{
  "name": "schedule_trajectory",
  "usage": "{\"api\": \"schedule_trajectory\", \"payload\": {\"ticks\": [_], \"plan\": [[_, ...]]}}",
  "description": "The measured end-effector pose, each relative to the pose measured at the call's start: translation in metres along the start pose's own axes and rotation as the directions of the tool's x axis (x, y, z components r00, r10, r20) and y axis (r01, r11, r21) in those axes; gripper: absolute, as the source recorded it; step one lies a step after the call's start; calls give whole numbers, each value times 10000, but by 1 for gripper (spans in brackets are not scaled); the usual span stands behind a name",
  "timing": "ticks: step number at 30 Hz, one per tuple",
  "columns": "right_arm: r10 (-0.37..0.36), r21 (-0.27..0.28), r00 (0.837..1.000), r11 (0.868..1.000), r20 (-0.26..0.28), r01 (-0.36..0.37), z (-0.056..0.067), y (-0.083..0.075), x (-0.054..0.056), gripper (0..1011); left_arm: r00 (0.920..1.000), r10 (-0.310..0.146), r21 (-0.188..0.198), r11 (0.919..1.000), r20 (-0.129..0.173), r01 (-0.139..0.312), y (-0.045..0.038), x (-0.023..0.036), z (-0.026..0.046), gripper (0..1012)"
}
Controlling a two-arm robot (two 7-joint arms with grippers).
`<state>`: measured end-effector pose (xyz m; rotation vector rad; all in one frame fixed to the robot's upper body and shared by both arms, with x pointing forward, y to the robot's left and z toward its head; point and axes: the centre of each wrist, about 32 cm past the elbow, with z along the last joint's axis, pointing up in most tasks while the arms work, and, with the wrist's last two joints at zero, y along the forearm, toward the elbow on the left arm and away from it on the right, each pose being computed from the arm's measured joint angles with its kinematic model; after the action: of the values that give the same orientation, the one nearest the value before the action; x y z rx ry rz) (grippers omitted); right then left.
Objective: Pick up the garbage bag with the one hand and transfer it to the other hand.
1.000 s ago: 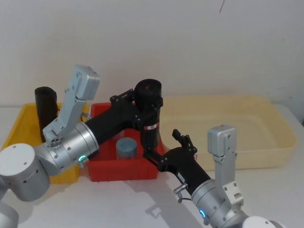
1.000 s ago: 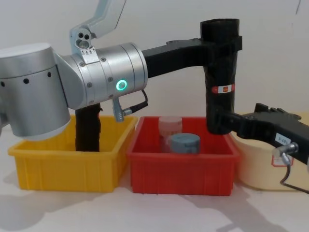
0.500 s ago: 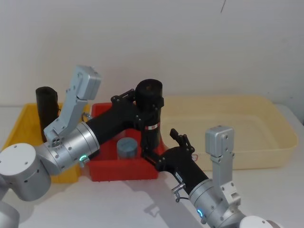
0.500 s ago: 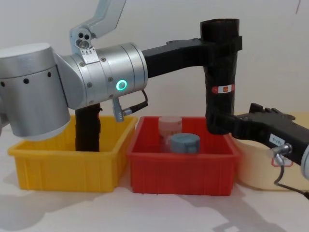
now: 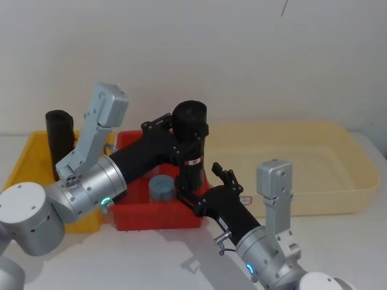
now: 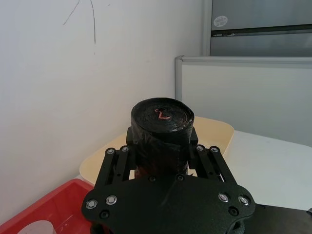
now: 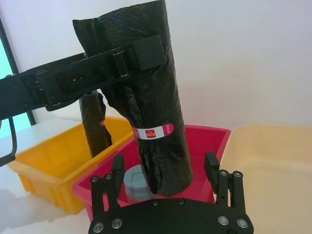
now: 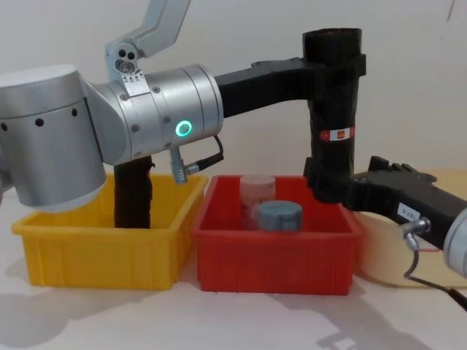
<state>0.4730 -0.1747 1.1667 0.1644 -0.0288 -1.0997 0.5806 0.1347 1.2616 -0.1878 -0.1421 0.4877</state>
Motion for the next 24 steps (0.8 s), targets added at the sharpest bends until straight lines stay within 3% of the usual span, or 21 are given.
{"api": "schedule_trajectory", "payload": {"ticks": [24], "plan": [[33,55,10000,10000,55,-33,0,201,2,1000,10000,1,1,10000,0,-1,0,0,0,533]]}}
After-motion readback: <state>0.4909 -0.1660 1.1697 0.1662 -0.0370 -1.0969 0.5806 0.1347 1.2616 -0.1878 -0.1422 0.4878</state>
